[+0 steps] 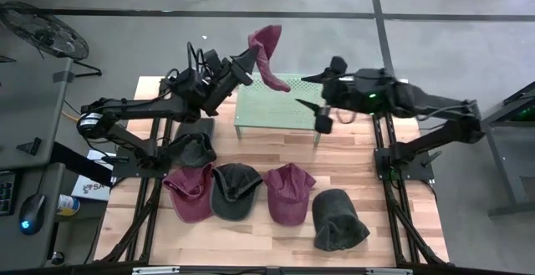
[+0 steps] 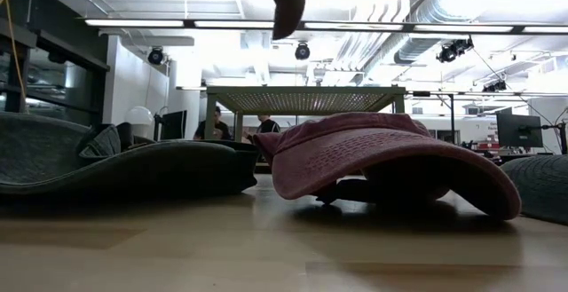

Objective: Pick & Place hat
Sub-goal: Put the top dark red cap on the shelf

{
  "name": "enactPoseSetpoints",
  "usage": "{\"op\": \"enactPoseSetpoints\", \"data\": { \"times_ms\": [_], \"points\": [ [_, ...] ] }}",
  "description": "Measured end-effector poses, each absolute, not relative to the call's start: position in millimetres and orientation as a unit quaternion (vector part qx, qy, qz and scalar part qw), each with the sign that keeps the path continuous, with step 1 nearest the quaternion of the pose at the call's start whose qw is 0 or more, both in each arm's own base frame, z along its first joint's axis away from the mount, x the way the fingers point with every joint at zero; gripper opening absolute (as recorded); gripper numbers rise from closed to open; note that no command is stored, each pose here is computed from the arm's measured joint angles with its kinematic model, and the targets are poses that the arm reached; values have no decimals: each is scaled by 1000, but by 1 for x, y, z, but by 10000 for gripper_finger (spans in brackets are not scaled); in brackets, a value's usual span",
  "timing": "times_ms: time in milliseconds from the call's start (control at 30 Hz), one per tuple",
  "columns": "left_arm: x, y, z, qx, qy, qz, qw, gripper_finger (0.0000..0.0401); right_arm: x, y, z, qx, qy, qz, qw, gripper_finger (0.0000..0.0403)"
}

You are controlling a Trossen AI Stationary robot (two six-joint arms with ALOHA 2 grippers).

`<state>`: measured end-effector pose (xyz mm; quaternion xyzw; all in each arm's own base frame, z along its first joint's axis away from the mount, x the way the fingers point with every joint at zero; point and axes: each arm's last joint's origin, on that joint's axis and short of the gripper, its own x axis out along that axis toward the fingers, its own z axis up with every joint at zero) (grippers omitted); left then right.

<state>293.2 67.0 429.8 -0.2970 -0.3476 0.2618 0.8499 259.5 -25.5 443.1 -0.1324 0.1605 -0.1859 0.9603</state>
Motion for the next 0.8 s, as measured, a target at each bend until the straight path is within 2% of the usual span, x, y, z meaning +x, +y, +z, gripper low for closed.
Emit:
{"op": "enactPoseSetpoints", "data": {
  "times_ms": [133, 367, 600, 800],
  "points": [
    [291, 67, 433, -295, -365, 256, 845, 32, 276, -28, 430, -91, 179, -214, 956, 259],
    [288, 66, 438, -289, -388, 241, 841, 32, 304, -28, 413, -52, 182, -195, 962, 259],
    [289, 64, 439, -284, -389, 217, 849, 32, 329, -31, 405, -34, 145, -221, 964, 259],
    [289, 63, 440, -280, -386, 199, 856, 32, 333, -35, 406, -11, 120, -232, 965, 257]
  ]
}}
